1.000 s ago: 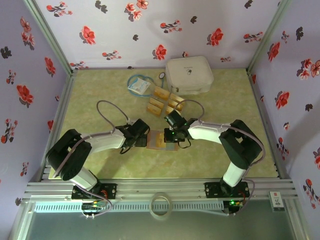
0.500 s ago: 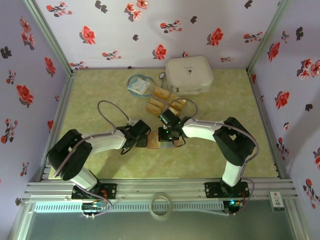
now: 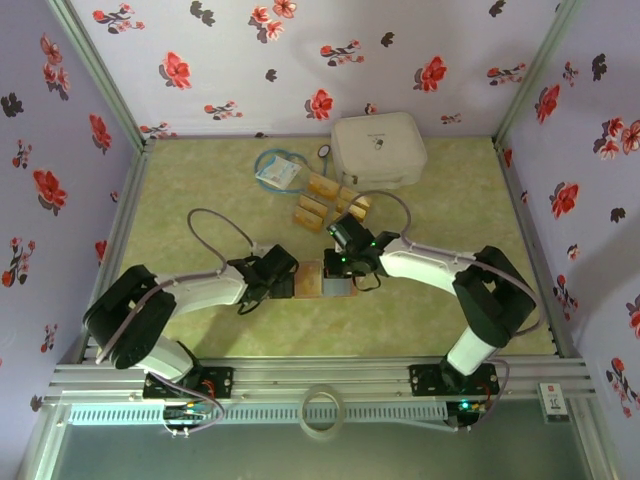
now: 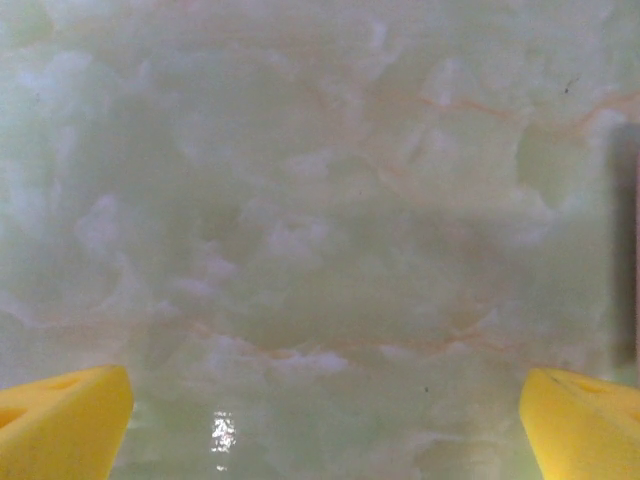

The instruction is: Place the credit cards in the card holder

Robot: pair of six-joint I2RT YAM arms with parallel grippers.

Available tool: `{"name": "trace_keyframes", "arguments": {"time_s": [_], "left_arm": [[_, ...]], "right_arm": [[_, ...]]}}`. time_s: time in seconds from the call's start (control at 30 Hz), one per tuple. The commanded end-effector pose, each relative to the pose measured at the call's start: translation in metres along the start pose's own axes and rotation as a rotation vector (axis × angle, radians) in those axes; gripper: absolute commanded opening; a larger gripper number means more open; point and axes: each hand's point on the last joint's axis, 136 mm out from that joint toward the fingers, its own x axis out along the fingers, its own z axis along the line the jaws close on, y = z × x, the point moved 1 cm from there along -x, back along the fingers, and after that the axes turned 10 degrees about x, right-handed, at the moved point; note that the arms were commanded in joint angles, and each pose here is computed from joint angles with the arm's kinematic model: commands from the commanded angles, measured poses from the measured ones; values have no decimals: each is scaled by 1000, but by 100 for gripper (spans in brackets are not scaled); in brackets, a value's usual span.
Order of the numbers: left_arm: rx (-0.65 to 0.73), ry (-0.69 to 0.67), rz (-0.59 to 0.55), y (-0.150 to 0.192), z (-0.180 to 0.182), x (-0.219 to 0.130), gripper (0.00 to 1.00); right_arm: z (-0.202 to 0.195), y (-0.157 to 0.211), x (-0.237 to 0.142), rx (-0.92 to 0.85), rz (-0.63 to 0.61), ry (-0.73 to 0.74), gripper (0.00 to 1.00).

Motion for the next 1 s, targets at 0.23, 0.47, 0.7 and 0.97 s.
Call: {"name": "trace_keyframes", "arguments": {"time_s": [0.23, 0.47, 0.7, 0.97], "left_arm": [[23, 2, -9, -8, 5, -13, 100], [35, -8, 7, -8, 2, -4, 100], [40, -14, 18, -5, 1, 2, 100], [44, -15, 27, -3, -1, 9, 100]], "right_arm": [[9, 5, 10, 4, 37, -58, 0], [17, 7, 23, -11, 60, -56, 0], [9, 7, 31, -22, 68, -18, 0], [5, 9, 38, -22, 80, -4, 0]]}}
